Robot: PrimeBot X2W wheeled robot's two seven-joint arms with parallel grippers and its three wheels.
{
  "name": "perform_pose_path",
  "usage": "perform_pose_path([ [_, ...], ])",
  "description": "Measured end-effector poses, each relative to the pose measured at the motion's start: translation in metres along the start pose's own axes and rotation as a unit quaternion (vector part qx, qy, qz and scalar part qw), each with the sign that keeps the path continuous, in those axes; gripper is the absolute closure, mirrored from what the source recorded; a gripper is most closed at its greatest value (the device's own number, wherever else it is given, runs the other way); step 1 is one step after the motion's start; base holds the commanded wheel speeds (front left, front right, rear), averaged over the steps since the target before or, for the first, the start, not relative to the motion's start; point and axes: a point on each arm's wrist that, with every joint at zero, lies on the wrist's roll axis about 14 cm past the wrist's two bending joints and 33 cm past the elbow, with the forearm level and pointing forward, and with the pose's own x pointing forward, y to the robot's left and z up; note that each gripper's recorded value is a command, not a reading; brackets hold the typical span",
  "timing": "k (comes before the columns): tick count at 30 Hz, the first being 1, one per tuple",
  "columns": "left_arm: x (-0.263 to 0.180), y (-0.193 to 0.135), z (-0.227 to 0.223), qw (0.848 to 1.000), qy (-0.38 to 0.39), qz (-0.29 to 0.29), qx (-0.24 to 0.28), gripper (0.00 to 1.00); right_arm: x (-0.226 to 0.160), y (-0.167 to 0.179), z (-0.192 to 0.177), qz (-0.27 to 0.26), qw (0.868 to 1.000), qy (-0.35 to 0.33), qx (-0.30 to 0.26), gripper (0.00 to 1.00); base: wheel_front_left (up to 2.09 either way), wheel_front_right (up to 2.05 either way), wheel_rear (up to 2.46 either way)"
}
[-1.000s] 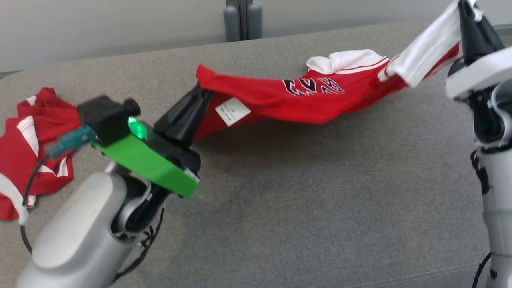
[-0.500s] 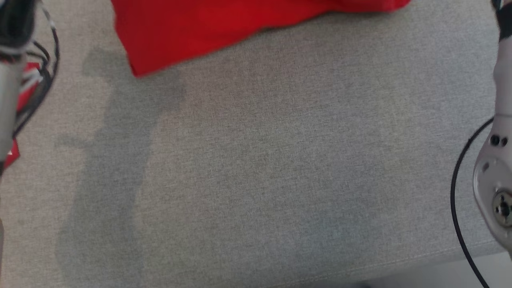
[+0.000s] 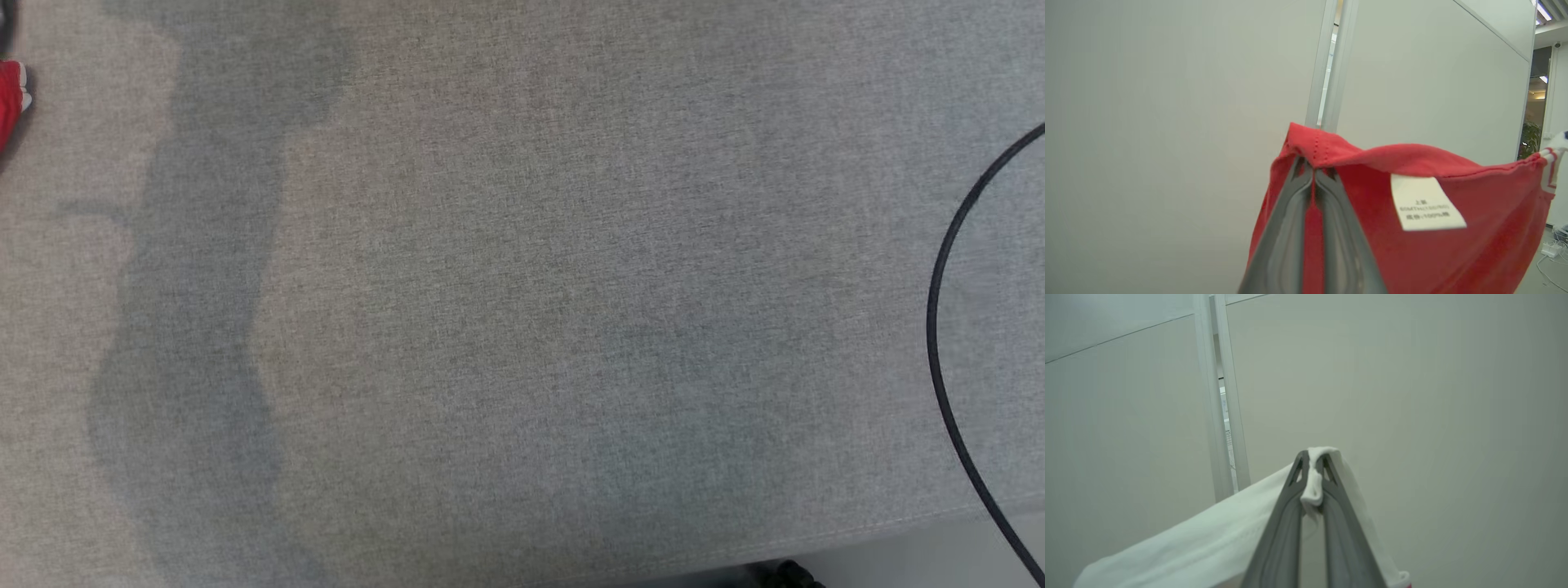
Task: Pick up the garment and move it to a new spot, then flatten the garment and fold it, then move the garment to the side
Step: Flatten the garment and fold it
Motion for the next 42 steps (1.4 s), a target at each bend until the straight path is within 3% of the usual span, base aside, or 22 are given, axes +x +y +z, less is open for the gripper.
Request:
perform_pose_path([
  [3,-0.048,0.012,-0.076,0.994,0.105,0.027,-0.013,1.00,-0.036,-0.006,-0.060,0.003,0.996,0.085,-0.010,1.00,0.00,0.00,0.00],
  [7,-0.121,0.011,-0.154,0.969,0.240,0.050,-0.028,1.00,-0.094,-0.002,-0.124,0.027,0.978,0.205,-0.013,1.00,0.00,0.00,0.00],
  [10,-0.171,0.001,-0.190,0.946,0.315,0.062,-0.050,1.00,-0.147,-0.007,-0.159,0.032,0.954,0.299,-0.009,1.00,0.00,0.00,0.00],
  [14,-0.219,-0.012,-0.205,0.922,0.373,0.074,-0.072,1.00,-0.218,-0.028,-0.179,0.009,0.910,0.414,0.009,1.00,0.00,0.00,0.00],
  [19,-0.283,-0.026,-0.211,0.879,0.464,0.079,-0.078,1.00,-0.292,-0.055,-0.171,-0.038,0.858,0.511,0.031,1.00,0.00,0.00,0.00],
  [21,-0.298,-0.031,-0.204,0.870,0.478,0.086,-0.087,1.00,-0.326,-0.058,-0.165,-0.050,0.830,0.554,0.040,1.00,0.00,0.00,0.00],
  [23,-0.313,-0.036,-0.198,0.861,0.492,0.088,-0.090,1.00,-0.349,-0.063,-0.155,-0.064,0.812,0.578,0.048,1.00,0.00,0.00,0.00],
  [31,-0.351,-0.060,-0.165,0.853,0.507,0.087,-0.090,1.00,-0.430,-0.055,-0.103,-0.093,0.732,0.671,0.074,1.00,0.00,0.00,0.00],
  [35,-0.367,-0.067,-0.151,0.846,0.519,0.092,-0.086,1.00,-0.454,-0.047,-0.072,-0.101,0.702,0.701,0.067,1.00,0.00,0.00,0.00],
  [40,-0.382,-0.075,-0.136,0.835,0.535,0.096,-0.079,1.00,-0.475,-0.028,-0.040,-0.115,0.676,0.724,0.076,1.00,0.00,0.00,0.00],
  [42,-0.389,-0.077,-0.131,0.830,0.544,0.099,-0.075,1.00,-0.479,-0.025,-0.027,-0.126,0.673,0.725,0.076,1.00,0.00,0.00,0.00],
])
